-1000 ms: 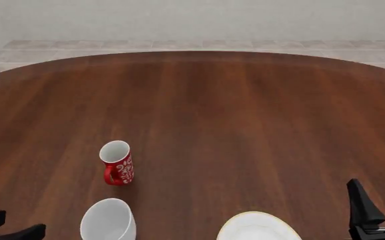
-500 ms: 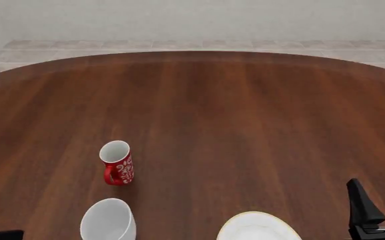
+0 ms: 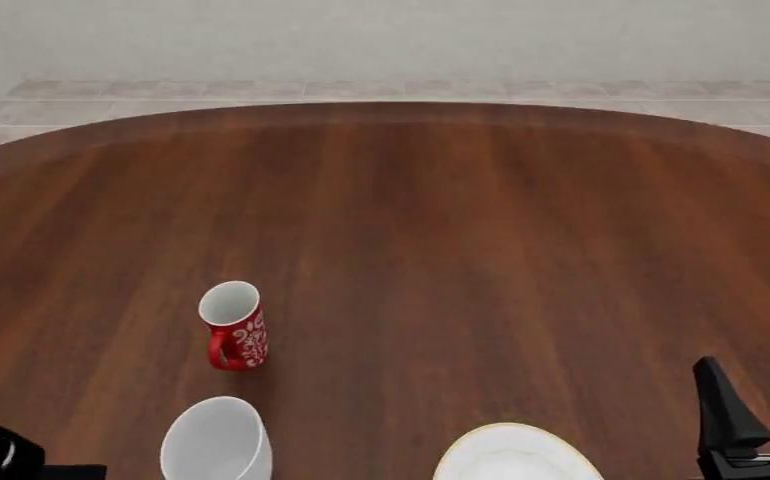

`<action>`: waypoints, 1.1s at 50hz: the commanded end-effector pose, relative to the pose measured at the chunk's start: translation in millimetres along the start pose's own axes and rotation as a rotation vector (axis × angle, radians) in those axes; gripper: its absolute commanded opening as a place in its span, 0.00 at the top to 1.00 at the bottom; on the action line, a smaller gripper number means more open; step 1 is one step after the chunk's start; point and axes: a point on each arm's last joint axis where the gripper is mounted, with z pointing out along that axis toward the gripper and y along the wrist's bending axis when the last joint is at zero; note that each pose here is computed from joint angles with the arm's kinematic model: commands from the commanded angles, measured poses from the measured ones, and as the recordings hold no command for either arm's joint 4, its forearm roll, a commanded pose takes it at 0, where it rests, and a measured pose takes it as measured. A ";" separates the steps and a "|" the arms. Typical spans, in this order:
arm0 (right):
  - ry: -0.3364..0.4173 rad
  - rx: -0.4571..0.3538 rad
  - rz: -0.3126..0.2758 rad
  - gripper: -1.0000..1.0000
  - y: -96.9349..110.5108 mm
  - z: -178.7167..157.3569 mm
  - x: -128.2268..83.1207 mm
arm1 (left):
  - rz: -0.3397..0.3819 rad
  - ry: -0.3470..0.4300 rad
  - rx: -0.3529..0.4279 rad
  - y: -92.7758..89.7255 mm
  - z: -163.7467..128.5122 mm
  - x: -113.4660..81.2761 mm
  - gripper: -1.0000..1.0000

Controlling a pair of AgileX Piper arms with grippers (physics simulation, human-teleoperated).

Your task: Put the white mug on the plate.

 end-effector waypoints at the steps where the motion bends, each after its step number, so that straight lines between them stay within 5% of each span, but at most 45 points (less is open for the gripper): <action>1: 0.000 0.000 0.000 0.00 0.0 0.0 0.0 | -0.011 0.042 0.021 -2.9 19.8 2.8 0.00; 55: 0.000 0.000 0.000 0.00 0.0 0.0 0.0 | -0.060 0.145 0.008 -1.8 66.8 22.5 0.00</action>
